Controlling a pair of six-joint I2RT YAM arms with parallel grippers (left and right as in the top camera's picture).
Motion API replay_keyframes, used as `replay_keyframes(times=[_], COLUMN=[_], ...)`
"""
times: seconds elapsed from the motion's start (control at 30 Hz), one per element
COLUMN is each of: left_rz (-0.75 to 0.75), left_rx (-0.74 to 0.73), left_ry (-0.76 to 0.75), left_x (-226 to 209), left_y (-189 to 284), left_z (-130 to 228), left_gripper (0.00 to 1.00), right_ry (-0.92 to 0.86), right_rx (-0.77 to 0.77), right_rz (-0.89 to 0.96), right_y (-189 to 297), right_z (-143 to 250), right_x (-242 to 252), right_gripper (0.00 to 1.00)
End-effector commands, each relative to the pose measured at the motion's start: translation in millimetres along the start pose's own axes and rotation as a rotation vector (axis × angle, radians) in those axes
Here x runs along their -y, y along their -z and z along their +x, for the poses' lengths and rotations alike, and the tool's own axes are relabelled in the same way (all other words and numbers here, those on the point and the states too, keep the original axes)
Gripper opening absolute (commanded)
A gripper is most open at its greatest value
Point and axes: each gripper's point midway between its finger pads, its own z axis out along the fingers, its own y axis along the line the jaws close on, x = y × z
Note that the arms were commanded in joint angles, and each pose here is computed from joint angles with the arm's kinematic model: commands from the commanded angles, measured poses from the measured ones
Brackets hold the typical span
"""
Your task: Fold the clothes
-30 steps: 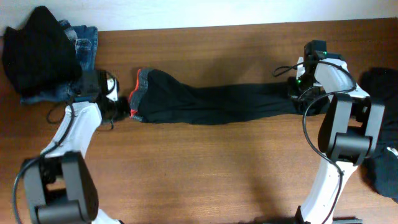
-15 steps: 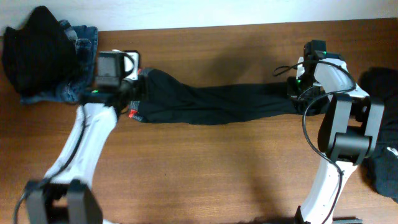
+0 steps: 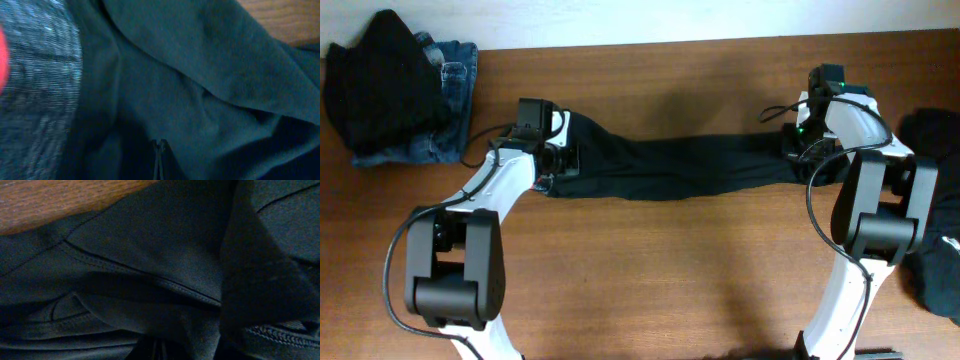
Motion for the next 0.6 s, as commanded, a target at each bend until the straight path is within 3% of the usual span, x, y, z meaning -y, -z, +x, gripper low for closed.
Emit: replay_keyframes(times=[0.0, 0.27, 0.57], left_rz=[0.035, -0.028, -0.301], left_rx=[-0.06, -0.125, -0.191], left_ry=[-0.006, 0.006, 0.036], left_x=[2, -13, -61], left_y=[-16, -32, -21], left_z=[16, 35, 53], left_gripper=[0.01, 0.01, 0.01], right_ry=[-0.005, -0.006, -0.001], right_rx=[-0.071, -0.085, -0.095], right_rz=[-0.009, -0.008, 0.094], right_y=[-26, -26, -25], right_z=[14, 17, 20], right_x=[-4, -4, 13], right_gripper=[0.05, 0.05, 0.05])
